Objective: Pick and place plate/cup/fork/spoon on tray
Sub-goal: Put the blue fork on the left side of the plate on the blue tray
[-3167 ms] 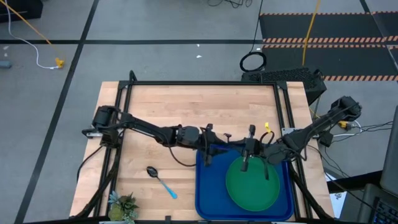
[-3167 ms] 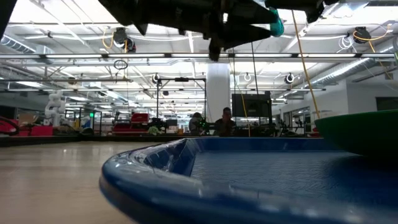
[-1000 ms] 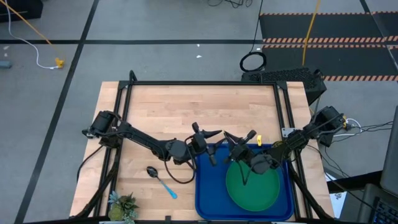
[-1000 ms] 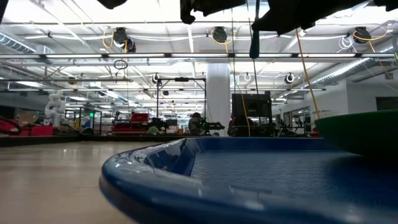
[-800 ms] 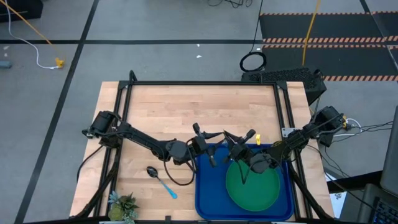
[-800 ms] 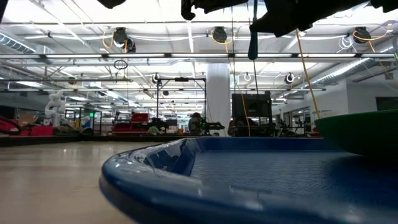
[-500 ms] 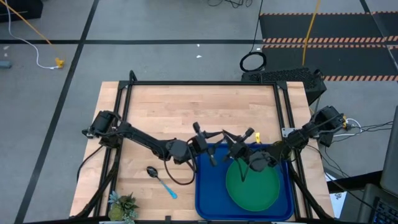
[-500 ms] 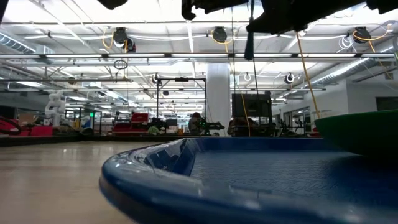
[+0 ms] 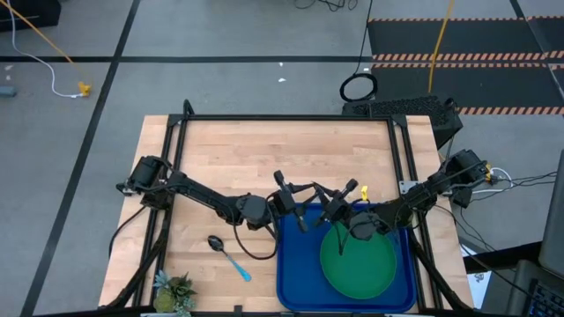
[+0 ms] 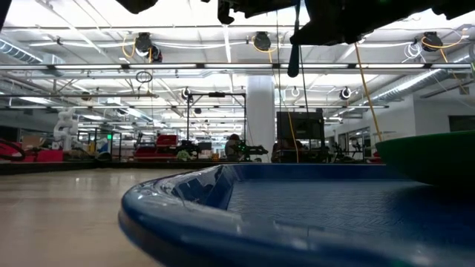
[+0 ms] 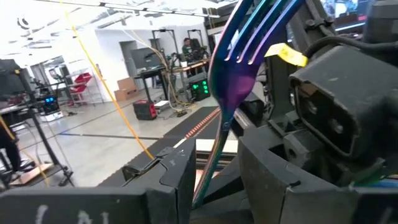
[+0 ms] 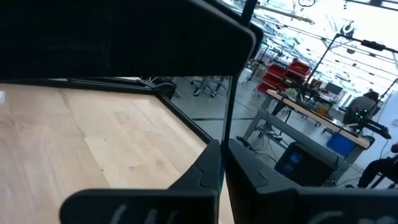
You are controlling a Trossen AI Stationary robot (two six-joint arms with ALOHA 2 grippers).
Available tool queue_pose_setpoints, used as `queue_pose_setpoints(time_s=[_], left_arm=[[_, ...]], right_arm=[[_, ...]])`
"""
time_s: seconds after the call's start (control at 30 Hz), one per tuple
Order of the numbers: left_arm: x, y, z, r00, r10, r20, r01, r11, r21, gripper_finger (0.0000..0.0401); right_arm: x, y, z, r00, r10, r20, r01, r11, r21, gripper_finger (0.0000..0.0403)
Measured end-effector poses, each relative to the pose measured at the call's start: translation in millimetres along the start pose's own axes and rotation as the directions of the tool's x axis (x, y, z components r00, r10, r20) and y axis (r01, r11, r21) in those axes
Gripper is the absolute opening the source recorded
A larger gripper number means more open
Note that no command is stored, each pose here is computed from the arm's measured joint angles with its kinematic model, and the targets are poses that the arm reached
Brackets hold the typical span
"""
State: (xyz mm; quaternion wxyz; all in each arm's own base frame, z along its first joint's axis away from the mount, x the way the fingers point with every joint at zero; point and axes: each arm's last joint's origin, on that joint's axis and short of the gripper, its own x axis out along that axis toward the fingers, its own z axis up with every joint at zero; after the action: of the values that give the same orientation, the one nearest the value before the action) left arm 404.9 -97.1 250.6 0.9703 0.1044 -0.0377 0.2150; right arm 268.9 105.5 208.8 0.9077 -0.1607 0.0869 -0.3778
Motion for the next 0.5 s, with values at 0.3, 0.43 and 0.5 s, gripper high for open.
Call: queue_pose_setpoints(time_s=[0.3, 0.43, 0.5], left_arm=[[1.2, 2.4, -0.4, 1.000, 0.030, -0.007, -0.030, 1.000, -0.002, 0.0119], [1.8, 1.7, -0.7, 1.000, -0.013, 0.001, 0.013, 1.000, 0.005, 0.0119], [2.9, 2.0, -1.6, 0.999, -0.045, 0.003, 0.045, 0.999, 0.010, 0.0119]], right_arm=[[-0.2, -1.0, -0.8, 0.999, -0.042, -0.013, 0.042, 0.999, -0.007, 0.0000], [-0.3, -0.1, -0.9, 1.000, -0.012, -0.007, 0.012, 1.000, -0.014, 0.0000], [-0.2, 0.5, -1.2, 1.000, 0.009, -0.003, -0.009, 1.000, -0.020, 0.0000]])
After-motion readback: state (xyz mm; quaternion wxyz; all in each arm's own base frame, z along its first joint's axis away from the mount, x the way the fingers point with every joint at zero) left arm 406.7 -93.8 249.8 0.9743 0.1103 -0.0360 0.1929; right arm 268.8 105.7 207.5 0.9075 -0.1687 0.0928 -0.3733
